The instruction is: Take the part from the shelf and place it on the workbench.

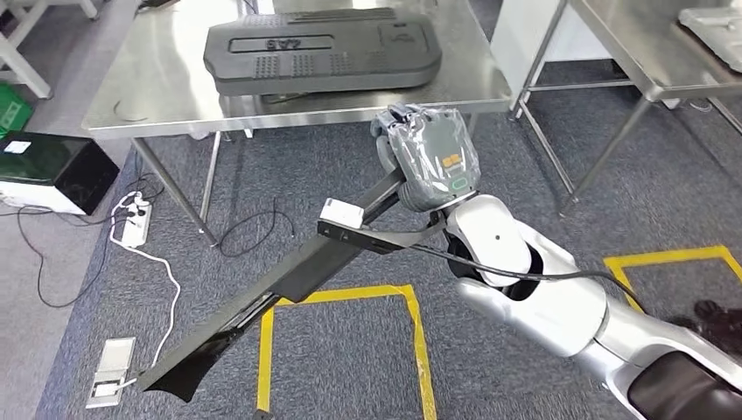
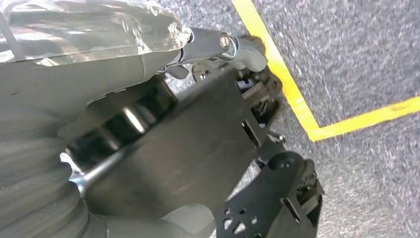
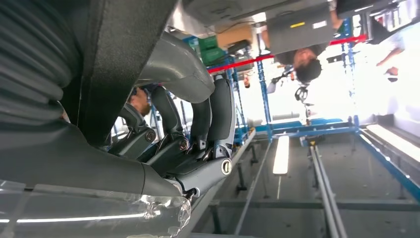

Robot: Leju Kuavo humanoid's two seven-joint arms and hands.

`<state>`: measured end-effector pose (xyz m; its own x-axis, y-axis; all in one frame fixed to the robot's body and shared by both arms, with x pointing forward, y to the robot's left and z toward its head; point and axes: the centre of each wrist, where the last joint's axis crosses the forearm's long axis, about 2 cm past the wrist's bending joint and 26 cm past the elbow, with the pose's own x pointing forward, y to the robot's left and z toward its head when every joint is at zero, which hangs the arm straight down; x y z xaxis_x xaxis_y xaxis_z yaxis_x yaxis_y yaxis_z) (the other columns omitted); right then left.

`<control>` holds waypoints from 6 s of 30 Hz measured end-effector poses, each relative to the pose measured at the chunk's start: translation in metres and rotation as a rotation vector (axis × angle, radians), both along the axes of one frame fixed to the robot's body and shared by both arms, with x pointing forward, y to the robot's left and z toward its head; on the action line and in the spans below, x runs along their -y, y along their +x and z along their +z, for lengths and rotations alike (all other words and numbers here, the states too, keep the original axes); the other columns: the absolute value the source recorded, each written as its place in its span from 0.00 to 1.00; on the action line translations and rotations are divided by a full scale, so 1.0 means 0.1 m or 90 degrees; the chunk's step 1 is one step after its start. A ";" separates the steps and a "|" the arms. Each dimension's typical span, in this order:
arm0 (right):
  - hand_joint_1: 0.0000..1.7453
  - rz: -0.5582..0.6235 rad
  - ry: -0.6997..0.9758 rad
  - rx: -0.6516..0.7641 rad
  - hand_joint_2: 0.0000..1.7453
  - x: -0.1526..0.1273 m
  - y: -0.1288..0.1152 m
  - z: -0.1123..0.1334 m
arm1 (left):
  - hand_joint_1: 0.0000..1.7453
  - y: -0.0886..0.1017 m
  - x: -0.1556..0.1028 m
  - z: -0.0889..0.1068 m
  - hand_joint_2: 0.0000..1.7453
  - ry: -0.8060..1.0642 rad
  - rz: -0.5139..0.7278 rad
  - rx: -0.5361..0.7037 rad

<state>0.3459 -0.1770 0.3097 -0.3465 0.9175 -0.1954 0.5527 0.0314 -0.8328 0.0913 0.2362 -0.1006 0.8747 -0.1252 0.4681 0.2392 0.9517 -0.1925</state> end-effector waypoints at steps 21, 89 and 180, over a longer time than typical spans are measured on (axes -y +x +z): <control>1.00 0.003 -0.003 -0.002 1.00 -0.01 -0.01 -0.02 | 0.00 0.01 0.00 0.00 1.00 -0.002 -0.001 0.003; 1.00 0.021 0.009 -0.008 1.00 -0.08 0.00 -0.05 | 0.00 0.00 0.01 0.00 1.00 0.008 0.000 0.000; 1.00 0.007 0.039 0.070 1.00 -0.19 0.18 0.56 | 0.00 0.06 -0.04 0.01 1.00 0.007 -0.024 0.006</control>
